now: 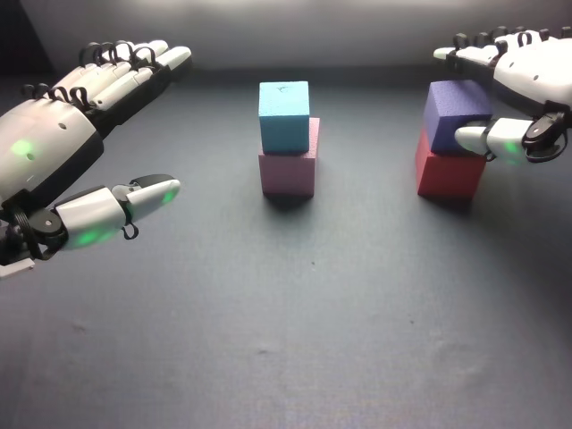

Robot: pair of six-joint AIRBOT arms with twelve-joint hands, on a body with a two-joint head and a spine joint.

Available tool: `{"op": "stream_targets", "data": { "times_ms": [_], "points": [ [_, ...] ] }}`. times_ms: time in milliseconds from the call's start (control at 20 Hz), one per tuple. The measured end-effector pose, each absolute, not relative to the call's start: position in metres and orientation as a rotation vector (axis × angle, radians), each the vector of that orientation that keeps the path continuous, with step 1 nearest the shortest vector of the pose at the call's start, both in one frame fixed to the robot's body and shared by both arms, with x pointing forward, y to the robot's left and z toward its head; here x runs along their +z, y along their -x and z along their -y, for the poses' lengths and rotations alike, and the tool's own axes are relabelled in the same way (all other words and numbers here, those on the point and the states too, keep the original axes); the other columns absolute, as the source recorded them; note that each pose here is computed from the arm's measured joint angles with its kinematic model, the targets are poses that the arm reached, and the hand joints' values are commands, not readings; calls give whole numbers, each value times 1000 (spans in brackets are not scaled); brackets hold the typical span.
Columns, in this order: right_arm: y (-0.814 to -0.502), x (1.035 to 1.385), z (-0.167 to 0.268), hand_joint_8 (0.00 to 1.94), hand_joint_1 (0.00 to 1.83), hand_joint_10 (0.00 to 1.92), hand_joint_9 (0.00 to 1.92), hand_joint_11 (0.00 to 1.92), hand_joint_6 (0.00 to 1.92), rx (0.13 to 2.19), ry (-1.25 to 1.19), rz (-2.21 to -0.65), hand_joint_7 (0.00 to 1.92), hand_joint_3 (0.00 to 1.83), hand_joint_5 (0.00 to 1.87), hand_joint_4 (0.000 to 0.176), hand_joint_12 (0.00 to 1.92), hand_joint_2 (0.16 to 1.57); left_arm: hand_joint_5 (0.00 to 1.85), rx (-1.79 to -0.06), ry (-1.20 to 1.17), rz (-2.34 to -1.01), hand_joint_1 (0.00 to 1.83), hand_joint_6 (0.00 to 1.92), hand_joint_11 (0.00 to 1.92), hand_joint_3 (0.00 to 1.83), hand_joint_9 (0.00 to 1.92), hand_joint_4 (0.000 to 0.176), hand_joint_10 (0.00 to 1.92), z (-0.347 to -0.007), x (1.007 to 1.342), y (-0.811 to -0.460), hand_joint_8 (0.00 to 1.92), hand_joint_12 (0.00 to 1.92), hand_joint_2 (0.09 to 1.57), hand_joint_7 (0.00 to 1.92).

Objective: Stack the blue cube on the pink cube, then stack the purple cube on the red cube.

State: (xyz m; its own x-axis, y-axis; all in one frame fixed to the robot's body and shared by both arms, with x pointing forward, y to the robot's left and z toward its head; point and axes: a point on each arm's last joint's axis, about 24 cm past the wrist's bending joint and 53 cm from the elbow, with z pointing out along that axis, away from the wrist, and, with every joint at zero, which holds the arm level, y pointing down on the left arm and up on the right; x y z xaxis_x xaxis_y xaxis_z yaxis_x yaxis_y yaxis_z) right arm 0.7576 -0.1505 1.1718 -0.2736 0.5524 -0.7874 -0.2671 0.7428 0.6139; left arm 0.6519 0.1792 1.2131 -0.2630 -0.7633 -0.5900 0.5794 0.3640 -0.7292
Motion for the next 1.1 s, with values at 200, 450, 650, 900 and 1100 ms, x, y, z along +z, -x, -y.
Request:
{"op": "stream_targets", "data": {
  "times_ms": [200, 450, 650, 900, 1100],
  "points": [
    [-753, 1172, 145, 0, 674, 373, 0, 0, 0, 814, -226, -1675, 0, 0, 0, 62, 1534, 1290, 61, -1291, 192, -1314, 755, 2, 0, 0, 0, 36, 0, -180, 1211, -652, 0, 0, 1308, 0],
    [-727, 1183, 163, 0, 554, 1, 0, 0, 0, 793, -199, -1634, 0, 2, 0, 44, 272, 1249, 7, -1294, 203, -1311, 806, 0, 0, 0, 0, 55, 0, -182, 1209, -649, 0, 0, 1280, 0],
    [-686, 1211, 179, 0, 429, 0, 0, 0, 0, 780, -141, -1504, 0, 3, 0, 85, 0, 1253, 0, -1302, 215, -1293, 685, 0, 0, 0, 0, 85, 0, -189, 1208, -639, 0, 0, 1270, 0],
    [-624, 1229, 216, 0, 352, 0, 0, 0, 0, 788, -132, -1367, 0, 1, 0, 135, 0, 1245, 0, -1298, 257, -1200, 419, 0, 0, 10, 0, 70, 0, -211, 1223, -625, 0, 0, 1309, 0],
    [-586, 1240, 246, 0, 378, 0, 0, 0, 0, 786, -169, -1278, 0, 0, 0, 128, 0, 1238, 0, -1302, 227, -1134, 309, 0, 0, 19, 0, 79, 0, -217, 1241, -612, 0, 0, 1394, 0]
  ]
}}
